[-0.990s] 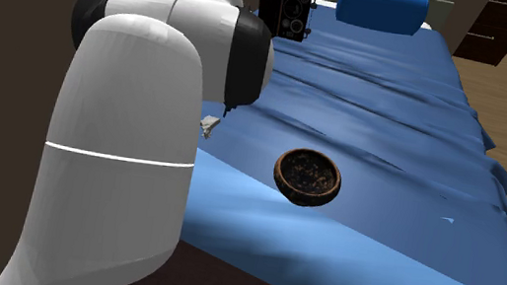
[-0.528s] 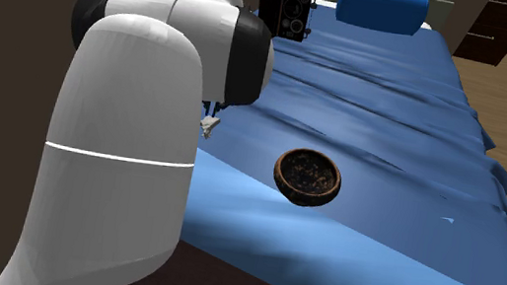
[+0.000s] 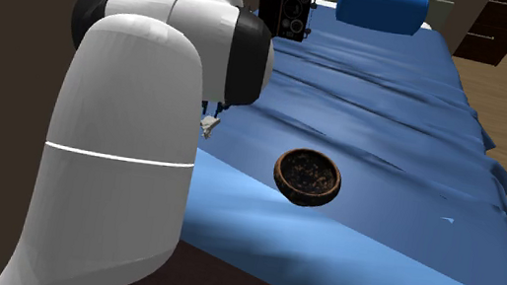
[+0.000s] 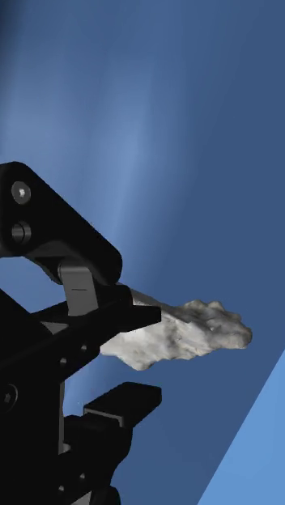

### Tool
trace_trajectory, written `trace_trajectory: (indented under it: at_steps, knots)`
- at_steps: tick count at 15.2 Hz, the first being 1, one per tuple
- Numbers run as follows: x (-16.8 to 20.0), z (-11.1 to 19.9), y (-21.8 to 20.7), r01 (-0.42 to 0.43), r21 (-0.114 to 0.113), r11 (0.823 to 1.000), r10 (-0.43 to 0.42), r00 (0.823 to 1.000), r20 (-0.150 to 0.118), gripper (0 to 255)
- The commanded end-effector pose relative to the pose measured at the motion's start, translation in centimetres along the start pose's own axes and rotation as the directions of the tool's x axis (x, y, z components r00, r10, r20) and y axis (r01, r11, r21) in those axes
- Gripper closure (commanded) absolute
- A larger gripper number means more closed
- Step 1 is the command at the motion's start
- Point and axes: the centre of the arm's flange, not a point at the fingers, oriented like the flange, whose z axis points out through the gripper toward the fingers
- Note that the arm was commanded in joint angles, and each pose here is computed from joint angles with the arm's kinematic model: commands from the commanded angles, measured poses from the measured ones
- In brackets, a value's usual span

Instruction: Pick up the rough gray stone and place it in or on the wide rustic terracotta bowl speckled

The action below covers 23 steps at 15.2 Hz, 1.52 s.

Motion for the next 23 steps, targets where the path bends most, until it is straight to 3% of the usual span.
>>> trace_trajectory:
  at_steps: [1,2,3,4,11,19,20,23]
  knots:
    - [0.9,1.0,-2.3,-0.077,-0.105,0.991,0.078,0.997,0.008,0]
    - [2.1,2.2,-4.4,-0.152,-0.210,0.966,0.157,0.988,0.009,0]
    - [3.3,3.7,-6.2,-0.222,-0.311,0.924,0.234,0.972,0.000,0]
    - [3.6,4.0,-6.6,-0.237,-0.333,0.912,0.251,0.968,-0.002,0]
    - [3.3,7.8,-5.3,-0.237,-0.333,0.912,0.251,0.968,-0.002,0]
    - [3.3,7.8,-5.3,-0.237,-0.333,0.912,0.251,0.968,-0.002,0]
    - [3.3,7.8,-5.3,-0.237,-0.333,0.912,0.251,0.968,-0.002,255]
    - [3.3,7.8,-5.3,-0.237,-0.333,0.912,0.251,0.968,-0.002,255]
